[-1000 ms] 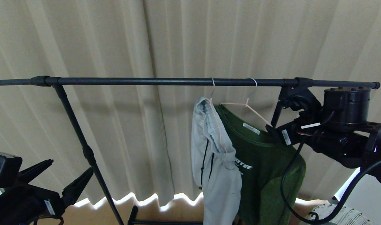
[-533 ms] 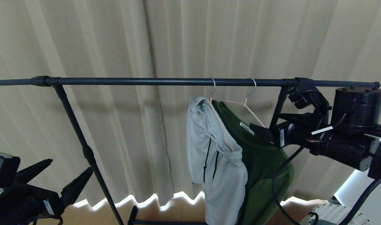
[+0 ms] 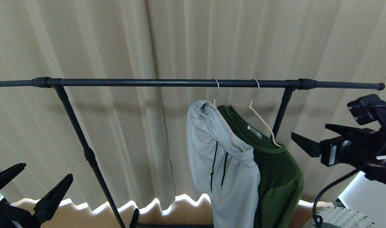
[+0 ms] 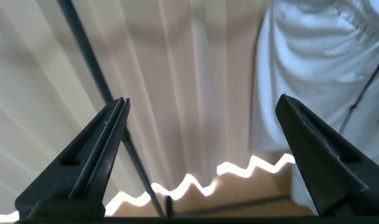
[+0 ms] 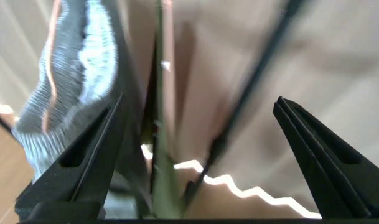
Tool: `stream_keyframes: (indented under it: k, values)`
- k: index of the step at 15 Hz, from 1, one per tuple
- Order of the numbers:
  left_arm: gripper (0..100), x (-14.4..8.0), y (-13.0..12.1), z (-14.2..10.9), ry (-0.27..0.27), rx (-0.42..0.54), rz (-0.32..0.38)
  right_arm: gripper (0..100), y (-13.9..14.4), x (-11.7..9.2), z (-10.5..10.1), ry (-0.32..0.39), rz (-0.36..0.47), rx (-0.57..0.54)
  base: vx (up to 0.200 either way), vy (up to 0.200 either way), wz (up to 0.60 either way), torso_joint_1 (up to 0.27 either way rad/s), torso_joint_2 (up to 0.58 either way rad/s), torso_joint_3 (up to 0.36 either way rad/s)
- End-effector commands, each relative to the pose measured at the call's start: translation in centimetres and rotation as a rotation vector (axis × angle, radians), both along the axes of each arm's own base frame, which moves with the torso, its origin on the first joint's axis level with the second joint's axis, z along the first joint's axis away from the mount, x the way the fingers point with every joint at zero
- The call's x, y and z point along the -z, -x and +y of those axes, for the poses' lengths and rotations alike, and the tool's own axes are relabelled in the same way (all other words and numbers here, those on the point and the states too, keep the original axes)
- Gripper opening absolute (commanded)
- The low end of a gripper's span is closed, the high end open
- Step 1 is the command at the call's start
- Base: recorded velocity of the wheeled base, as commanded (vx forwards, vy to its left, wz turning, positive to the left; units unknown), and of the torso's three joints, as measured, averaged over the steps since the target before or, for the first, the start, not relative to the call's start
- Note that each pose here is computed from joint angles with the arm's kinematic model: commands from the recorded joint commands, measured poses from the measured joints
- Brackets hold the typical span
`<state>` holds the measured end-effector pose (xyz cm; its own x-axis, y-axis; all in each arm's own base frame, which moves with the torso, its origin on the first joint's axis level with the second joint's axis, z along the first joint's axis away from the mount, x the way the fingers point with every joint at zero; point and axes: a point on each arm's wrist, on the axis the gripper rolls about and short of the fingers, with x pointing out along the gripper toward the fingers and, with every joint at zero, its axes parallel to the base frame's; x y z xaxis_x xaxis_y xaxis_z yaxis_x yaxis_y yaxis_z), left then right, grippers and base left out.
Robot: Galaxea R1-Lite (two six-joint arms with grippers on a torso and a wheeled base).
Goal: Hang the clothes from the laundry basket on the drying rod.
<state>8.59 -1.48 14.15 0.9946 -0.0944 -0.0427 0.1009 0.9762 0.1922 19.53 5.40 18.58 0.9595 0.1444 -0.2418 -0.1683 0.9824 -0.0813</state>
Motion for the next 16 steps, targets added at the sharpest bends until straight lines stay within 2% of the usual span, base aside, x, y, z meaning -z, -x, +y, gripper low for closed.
stream_keyframes:
  k: [1,4,6,8,9,10,11,12,13,15,16]
  values:
    - [100,0.1,4.0,1.1,-0.021,-0.096,-0.036,100,4.1,-0.3,-2.2,-0.007,-0.033,0.088,0.0,0.0,0.0,0.0,0.0,0.0]
    - [100,0.2,7.8,1.8,0.005,-0.15,0.021,100,7.2,0.6,-4.0,0.003,0.007,0.179,0.0,0.0,0.0,0.0,0.0,0.0]
    - [100,1.6,11.6,2.0,0.027,-0.21,0.077,100,10.3,1.8,-5.3,0.015,0.067,0.27,0.0,0.0,0.0,0.0,0.0,0.0]
    - [100,3.0,13.3,1.9,0.036,-0.24,0.058,100,13.0,2.6,-5.7,0.019,0.084,0.319,0.0,0.0,0.0,0.0,0.0,0.0]
    - [100,3.3,13.3,1.8,0.056,-0.252,0.048,100,14.3,2.9,-5.9,0.023,0.087,0.354,0.0,0.0,0.0,0.0,0.0,0.0]
    - [100,3.4,13.3,1.8,0.101,-0.252,0.045,100,15.9,3.3,-6.0,0.031,0.088,0.404,0.0,0.0,0.0,0.0,0.0,0.0]
    - [100,3.4,13.3,1.8,0.109,-0.251,0.045,100,16.1,3.4,-6.0,0.032,0.091,0.41,0.0,0.0,0.0,0.0,0.0,0.0]
    - [100,3.8,13.1,1.8,0.149,-0.251,0.052,100,18.1,4.1,-6.0,0.032,0.082,0.431,0.0,0.0,0.0,0.0,0.0,0.0]
    - [100,5.3,12.2,1.8,0.153,-0.253,0.073,100,20.2,5.1,-5.9,0.032,0.073,0.448,0.0,0.0,0.0,0.0,0.0,0.0]
    - [100,6.3,11.4,1.7,0.161,-0.203,0.03,100,22.7,6.7,-5.6,0.03,0.061,0.488,0.0,0.0,0.0,0.0,0.0,0.0]
    - [100,6.6,11.2,1.7,0.16,-0.174,0.033,100,23.2,7.2,-5.5,0.029,0.058,0.498,0.0,0.0,0.0,0.0,0.0,0.0]
